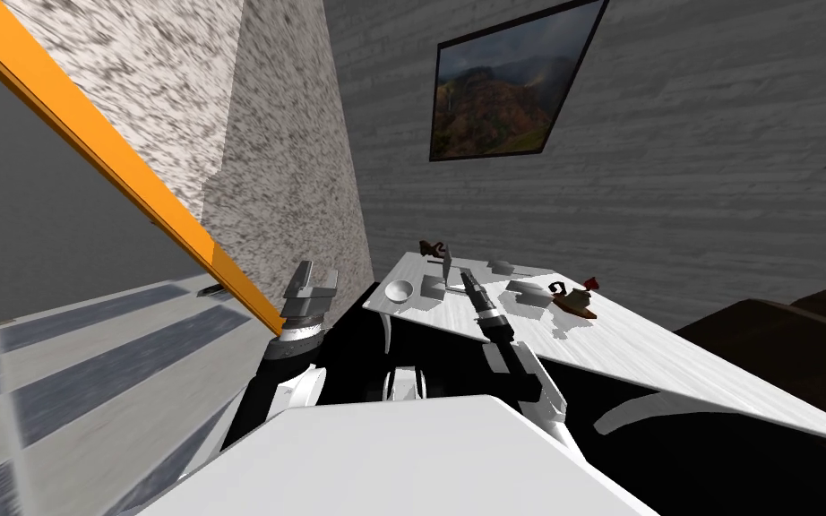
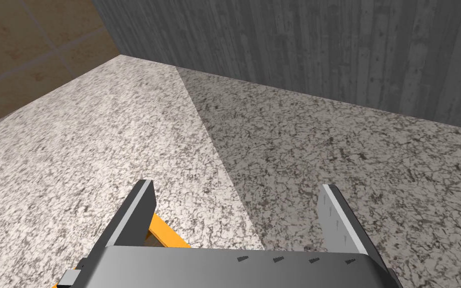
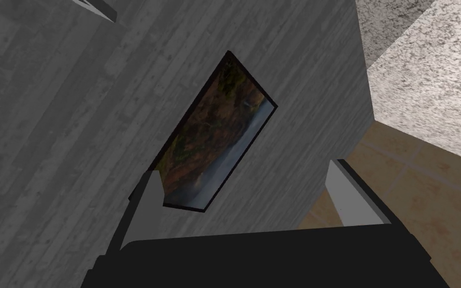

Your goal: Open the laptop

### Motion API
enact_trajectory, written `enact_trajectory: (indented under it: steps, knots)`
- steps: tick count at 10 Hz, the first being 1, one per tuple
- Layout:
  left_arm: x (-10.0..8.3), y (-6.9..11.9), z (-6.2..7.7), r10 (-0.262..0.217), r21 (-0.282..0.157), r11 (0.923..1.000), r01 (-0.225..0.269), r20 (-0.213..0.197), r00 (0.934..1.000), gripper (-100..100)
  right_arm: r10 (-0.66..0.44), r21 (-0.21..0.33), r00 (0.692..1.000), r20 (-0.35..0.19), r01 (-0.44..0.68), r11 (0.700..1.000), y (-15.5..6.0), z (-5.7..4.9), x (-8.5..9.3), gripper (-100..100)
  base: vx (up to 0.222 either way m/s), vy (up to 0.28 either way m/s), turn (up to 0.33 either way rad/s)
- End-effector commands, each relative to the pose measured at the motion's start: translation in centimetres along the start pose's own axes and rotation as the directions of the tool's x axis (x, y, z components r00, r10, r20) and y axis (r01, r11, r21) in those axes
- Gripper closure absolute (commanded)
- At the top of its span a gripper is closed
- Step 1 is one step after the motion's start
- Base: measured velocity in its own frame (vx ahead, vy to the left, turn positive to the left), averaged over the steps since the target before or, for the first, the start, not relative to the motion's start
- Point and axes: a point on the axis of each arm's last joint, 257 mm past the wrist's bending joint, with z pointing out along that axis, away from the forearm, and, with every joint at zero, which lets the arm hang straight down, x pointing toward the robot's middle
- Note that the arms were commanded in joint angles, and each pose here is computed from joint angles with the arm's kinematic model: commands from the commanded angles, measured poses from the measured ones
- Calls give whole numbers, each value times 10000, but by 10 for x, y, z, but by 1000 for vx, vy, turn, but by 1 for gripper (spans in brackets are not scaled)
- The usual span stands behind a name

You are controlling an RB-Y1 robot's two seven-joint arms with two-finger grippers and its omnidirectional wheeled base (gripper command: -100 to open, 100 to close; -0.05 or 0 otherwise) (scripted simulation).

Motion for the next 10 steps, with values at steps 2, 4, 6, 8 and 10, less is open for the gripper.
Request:
enact_trajectory:
  steps: [2, 4, 6, 8, 10]
  knots:
    - [0, 0, 0, 0, 0, 10000, 0, 0, 10000, 0, -1886, 851, 9790, -778, 1951, 9771, -45, 7, 20, -100, 11, 55, 31]
    - [0, 0, 0, 0, 0, 10000, 0, 0, 10000, 0, -2570, 1119, 9598, -1127, 2693, 9565, -64, 9, 26, -100, 17, 64, 52]
    - [0, 0, 0, 0, 0, 10000, 0, 0, 10000, 0, -3228, 1357, 9345, -1501, 3429, 9295, -82, 11, 31, -100, 11, 45, 33]
    - [0, 0, 0, 0, 0, 10000, 0, 0, 10000, 0, -3850, 1560, 9033, -1895, 4148, 8964, -101, 12, 36, -100, 11, 45, 38]
    - [0, 0, 0, 0, 0, 10000, 0, 0, 10000, 0, -4429, 1725, 8664, -2305, 4844, 8577, -120, 12, 39, -100, 13, 44, 36]
